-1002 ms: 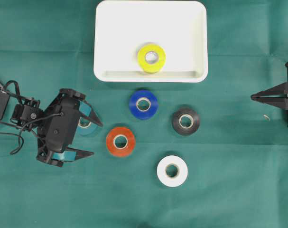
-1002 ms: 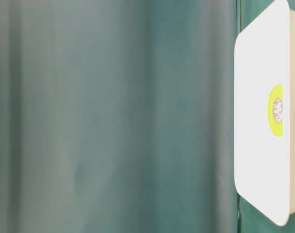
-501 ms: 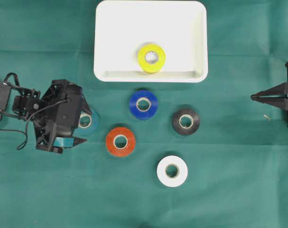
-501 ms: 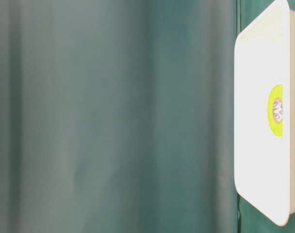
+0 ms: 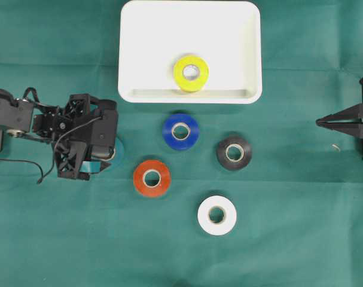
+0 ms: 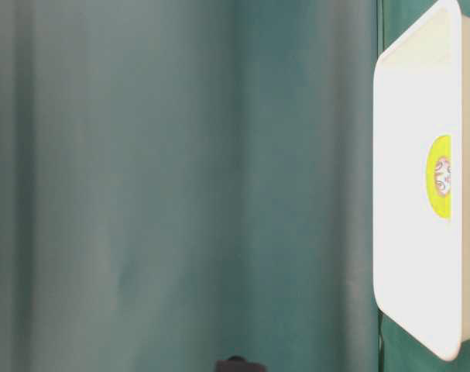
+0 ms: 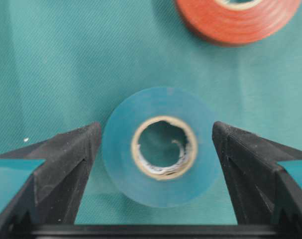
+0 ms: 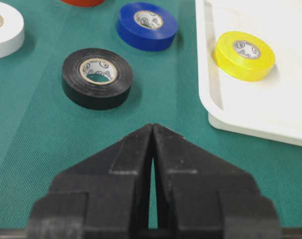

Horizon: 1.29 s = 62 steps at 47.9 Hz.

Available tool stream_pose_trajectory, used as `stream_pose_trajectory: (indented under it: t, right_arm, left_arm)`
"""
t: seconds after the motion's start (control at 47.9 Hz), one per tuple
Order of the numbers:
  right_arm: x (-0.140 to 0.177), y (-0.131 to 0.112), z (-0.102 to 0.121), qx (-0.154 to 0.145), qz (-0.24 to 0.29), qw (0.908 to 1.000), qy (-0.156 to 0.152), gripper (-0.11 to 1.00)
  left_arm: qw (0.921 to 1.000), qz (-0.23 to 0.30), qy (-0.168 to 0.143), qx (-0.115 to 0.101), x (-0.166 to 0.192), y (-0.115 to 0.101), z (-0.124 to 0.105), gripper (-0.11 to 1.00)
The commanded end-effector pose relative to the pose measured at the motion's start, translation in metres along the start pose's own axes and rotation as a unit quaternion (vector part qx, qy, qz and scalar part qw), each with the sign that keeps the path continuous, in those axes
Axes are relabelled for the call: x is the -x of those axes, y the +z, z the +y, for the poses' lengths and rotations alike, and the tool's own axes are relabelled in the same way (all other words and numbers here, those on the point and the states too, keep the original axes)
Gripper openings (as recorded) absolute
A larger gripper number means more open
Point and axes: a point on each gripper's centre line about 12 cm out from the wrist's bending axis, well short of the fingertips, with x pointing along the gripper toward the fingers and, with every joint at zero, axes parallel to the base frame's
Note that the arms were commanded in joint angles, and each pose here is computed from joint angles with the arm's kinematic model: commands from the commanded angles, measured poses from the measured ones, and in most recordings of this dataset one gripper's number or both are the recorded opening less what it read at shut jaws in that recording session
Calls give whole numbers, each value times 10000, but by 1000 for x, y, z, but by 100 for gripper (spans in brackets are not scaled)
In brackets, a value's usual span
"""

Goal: Put the tape into the white case with the left arm.
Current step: 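Move the left gripper back and down onto the teal tape roll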

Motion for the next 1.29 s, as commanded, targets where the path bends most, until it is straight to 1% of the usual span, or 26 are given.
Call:
stream_pose_trajectory:
  t: [0.0, 0.438, 0.543, 0.772, 0.981, 1.273]
  right_arm:
    - [-1, 5, 0, 14, -68, 10000, -7, -9]
    - [-1, 5, 0, 14, -68, 10000, -8, -9]
    - [-1, 5, 0, 14, -68, 10000, -8, -9]
    - [-1, 5, 0, 14, -68, 10000, -8, -9]
    - [-1, 5, 0, 14, -76, 10000, -8, -9]
    - [-1, 5, 0, 14, -68, 10000, -8, -9]
  left_arm:
    - [10000, -39, 44, 34, -1, 3, 5, 92]
    - [9997, 38, 172, 138, -10, -4, 18, 92]
    - [9997, 9, 220, 117, -12, -5, 23, 92]
    - [9994, -151, 274, -135, -12, 0, 28, 92]
    - [9994, -142, 293, -117, -15, -5, 30, 92]
    - [9995, 42, 280, -111, -32, -13, 30, 92]
